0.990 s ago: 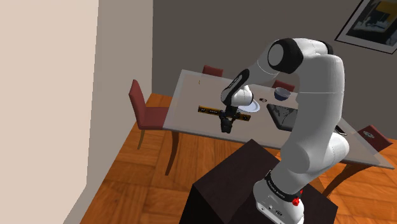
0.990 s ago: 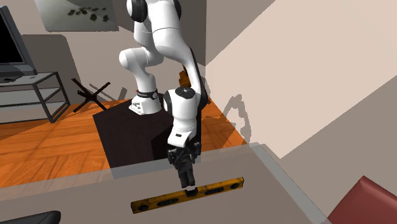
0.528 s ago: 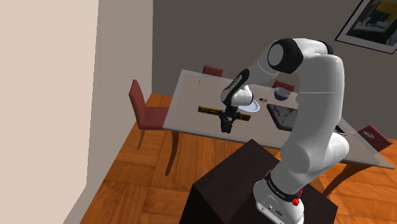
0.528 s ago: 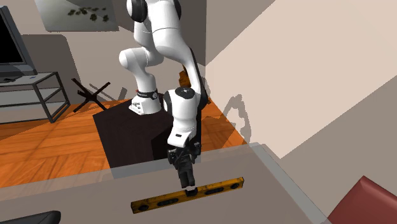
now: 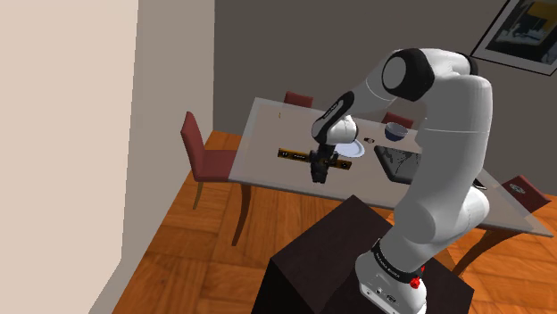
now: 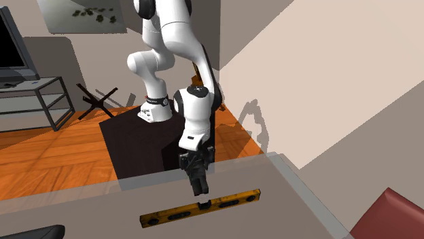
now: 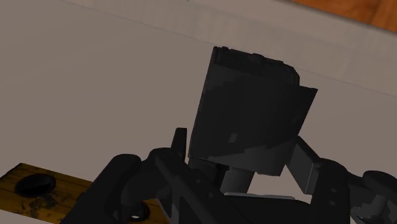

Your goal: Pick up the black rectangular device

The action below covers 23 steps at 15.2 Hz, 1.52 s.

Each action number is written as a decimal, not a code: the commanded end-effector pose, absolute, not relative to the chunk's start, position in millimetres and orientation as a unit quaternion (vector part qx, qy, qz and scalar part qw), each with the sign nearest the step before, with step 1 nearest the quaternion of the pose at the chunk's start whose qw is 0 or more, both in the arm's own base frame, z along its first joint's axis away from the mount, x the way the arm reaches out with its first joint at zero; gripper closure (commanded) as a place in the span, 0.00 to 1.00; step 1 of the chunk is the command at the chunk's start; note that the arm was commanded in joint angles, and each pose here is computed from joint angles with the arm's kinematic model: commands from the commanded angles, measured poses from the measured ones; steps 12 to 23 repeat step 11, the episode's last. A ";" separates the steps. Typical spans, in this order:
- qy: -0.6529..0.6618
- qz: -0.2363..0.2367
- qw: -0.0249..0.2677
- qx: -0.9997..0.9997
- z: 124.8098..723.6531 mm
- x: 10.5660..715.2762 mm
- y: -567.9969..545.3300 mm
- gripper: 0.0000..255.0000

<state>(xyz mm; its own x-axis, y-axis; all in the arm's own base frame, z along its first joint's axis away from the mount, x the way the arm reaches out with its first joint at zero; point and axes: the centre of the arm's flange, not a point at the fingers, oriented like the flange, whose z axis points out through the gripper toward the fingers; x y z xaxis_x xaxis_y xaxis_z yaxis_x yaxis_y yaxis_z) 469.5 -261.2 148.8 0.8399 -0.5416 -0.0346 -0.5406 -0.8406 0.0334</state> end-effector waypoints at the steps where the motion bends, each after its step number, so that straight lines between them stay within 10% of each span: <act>1: -0.282 -0.021 0.011 0.959 158.7 469.3 -262.6 1.00; 23: -0.282 -0.021 0.011 0.959 201.8 469.3 -262.6 1.00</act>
